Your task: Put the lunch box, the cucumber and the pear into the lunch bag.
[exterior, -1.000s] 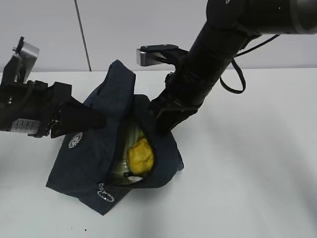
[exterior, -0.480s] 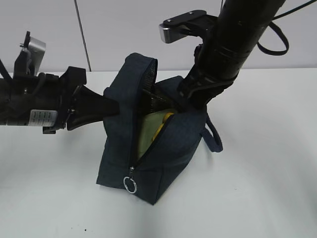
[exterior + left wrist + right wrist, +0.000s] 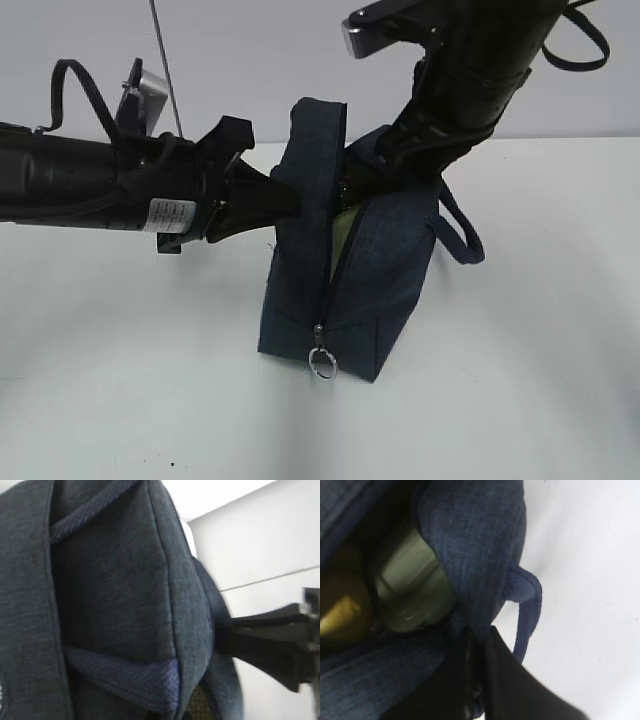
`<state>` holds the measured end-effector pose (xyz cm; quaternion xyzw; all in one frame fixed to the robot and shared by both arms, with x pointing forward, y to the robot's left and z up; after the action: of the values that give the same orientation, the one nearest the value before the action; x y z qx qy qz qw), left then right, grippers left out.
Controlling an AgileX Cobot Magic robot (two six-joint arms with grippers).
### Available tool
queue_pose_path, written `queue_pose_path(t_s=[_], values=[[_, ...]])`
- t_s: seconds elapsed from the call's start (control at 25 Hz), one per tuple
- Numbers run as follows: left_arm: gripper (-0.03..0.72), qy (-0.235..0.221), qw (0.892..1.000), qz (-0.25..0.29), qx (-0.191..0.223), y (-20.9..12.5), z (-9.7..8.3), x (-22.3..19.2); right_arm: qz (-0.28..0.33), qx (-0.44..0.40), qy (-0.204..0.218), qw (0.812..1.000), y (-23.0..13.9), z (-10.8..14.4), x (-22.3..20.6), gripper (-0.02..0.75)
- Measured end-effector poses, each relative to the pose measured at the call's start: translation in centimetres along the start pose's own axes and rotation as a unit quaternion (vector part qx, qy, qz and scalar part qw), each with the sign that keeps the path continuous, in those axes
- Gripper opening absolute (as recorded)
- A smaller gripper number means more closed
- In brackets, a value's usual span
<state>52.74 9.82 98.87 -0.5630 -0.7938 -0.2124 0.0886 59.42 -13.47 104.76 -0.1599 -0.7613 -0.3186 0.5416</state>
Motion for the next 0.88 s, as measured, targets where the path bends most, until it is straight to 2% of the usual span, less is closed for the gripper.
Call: queue_pose_path(t_s=[0.16,0.36,0.44,0.56,0.64,0.76,0.88], values=[[0.028,0.005,1.000,-0.002,0.010,0.5,0.6,-0.8,-0.023,-0.007,-0.018,1.000,1.0,-0.7,1.4,0.006],[0.028,0.003,1.000,0.004,0.013,0.5,0.8,-1.0,-0.028,-0.012,-0.016,0.999,1.1,-0.8,1.7,0.015],[0.028,0.002,1.000,0.006,0.013,0.5,0.8,-1.0,-0.033,-0.018,-0.005,0.999,1.2,-0.5,1.7,0.045],[0.049,0.001,1.000,0.006,0.013,0.5,0.7,-1.0,-0.047,-0.024,0.012,0.999,1.6,-0.2,1.9,0.146],[0.097,-0.001,1.000,0.008,0.013,0.4,0.7,-1.0,-0.049,-0.026,0.020,0.998,1.7,0.0,1.8,0.243],[0.246,-0.002,1.000,0.008,0.009,0.4,0.7,-1.0,-0.042,-0.025,0.024,0.999,1.7,0.1,1.2,0.403],[0.360,-0.001,1.000,0.011,-0.008,0.4,0.7,-1.0,-0.042,-0.023,0.018,0.999,1.8,-0.1,1.2,0.472]])
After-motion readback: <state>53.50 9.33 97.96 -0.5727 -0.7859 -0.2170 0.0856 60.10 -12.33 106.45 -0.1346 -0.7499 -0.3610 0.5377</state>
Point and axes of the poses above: a point on each arm's last joint axis where the gripper is mounted, x pointing back along that axis away from the gripper, z along the wrist's bending axis when the last joint is at zero, y = z × x, the point moved 3 cm from there along -x, pointing out along that axis toward the gripper, and after that the axes turned 13 degrees about x, right-handed, at the moved point
